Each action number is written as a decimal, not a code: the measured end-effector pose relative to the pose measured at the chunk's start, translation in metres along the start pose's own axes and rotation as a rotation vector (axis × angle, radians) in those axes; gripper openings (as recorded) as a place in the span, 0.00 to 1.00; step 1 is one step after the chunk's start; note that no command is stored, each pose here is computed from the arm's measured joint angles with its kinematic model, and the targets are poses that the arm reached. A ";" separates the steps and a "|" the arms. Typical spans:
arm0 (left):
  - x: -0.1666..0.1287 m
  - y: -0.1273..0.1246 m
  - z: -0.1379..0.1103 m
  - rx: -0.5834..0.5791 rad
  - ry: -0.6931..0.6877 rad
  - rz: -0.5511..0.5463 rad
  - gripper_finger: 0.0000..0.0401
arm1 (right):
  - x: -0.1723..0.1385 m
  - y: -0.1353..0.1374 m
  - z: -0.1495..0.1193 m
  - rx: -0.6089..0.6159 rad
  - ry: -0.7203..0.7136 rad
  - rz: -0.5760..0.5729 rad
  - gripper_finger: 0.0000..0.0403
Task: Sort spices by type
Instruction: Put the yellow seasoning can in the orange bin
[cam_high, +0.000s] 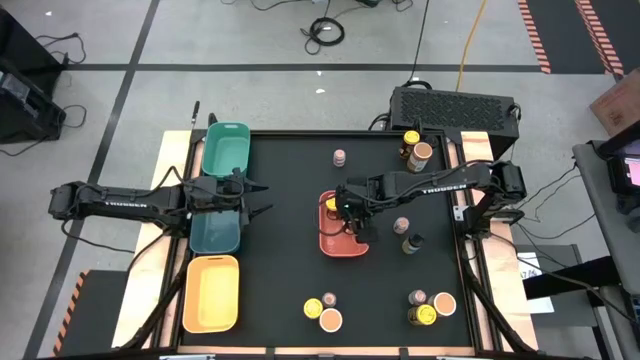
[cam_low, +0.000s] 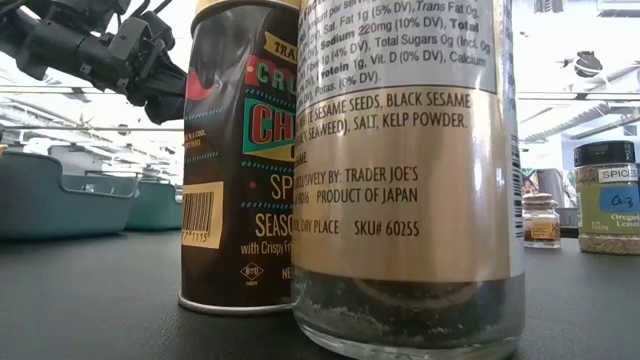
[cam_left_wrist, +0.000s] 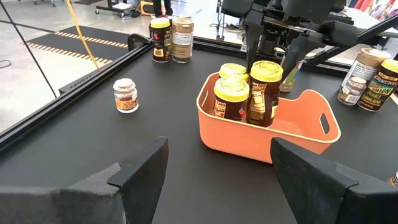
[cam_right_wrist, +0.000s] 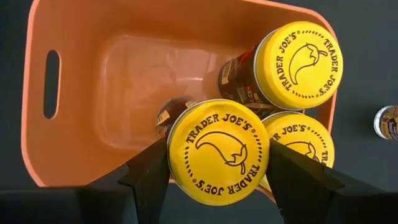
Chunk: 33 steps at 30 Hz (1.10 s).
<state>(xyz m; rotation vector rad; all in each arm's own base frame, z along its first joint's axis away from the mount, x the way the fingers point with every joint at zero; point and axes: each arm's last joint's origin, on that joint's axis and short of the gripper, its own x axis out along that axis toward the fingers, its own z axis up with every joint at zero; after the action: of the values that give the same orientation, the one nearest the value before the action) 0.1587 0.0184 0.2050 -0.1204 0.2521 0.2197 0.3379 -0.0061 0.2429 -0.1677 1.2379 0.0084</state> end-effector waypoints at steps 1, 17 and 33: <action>0.000 0.000 0.000 0.000 0.000 0.000 0.71 | 0.001 0.000 0.000 0.000 0.003 0.000 0.59; 0.000 0.000 0.000 0.000 0.001 0.000 0.71 | 0.003 0.000 0.000 -0.027 0.010 0.005 0.62; 0.000 0.000 0.000 0.000 -0.002 0.000 0.71 | -0.018 -0.003 0.010 -0.026 0.019 0.010 0.75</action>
<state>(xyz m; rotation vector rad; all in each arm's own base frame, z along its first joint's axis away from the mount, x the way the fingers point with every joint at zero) 0.1588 0.0184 0.2052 -0.1205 0.2499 0.2196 0.3417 -0.0062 0.2632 -0.1847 1.2579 0.0318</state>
